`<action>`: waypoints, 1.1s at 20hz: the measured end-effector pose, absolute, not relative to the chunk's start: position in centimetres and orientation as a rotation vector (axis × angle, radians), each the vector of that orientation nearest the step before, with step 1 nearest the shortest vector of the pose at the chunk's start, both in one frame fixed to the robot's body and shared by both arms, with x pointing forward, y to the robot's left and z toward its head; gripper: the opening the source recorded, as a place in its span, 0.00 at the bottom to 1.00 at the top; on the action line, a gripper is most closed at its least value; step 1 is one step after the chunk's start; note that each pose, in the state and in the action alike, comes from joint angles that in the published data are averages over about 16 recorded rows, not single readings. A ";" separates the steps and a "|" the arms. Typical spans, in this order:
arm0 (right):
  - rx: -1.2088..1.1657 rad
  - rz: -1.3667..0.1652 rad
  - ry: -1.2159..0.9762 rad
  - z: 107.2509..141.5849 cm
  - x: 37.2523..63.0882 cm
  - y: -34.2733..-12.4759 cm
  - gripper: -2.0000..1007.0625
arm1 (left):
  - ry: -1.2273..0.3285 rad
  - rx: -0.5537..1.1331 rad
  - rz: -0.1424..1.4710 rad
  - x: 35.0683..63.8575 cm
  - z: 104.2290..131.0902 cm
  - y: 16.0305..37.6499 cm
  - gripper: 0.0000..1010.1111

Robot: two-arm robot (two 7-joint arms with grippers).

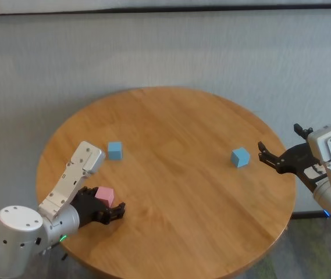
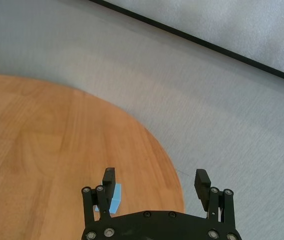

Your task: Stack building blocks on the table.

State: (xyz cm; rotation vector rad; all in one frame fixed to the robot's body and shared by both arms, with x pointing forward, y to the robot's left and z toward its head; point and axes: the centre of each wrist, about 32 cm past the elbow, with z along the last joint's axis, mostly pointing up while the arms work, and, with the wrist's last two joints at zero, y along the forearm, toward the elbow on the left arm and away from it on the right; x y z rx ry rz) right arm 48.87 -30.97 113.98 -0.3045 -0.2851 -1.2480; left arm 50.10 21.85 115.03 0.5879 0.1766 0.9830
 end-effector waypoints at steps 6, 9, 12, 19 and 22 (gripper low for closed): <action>-0.305 -1.248 -0.285 114.0 48.9 -31.0 1.00 | 0.169 0.590 0.978 50.1 115.1 21.9 0.69; -0.305 -1.248 -0.285 114.0 48.9 -31.0 1.00 | 0.158 0.590 0.976 50.1 115.1 21.8 0.60; -0.305 -1.248 -0.285 114.0 48.9 -31.0 1.00 | 0.138 0.587 0.974 50.1 115.3 21.8 0.52; -0.305 -1.248 -0.285 114.0 48.9 -31.0 1.00 | 0.058 0.570 0.955 50.4 116.5 21.2 0.41; -0.305 -1.248 -0.285 114.0 48.9 -31.0 1.00 | 0.016 0.556 0.936 50.7 117.3 20.6 0.40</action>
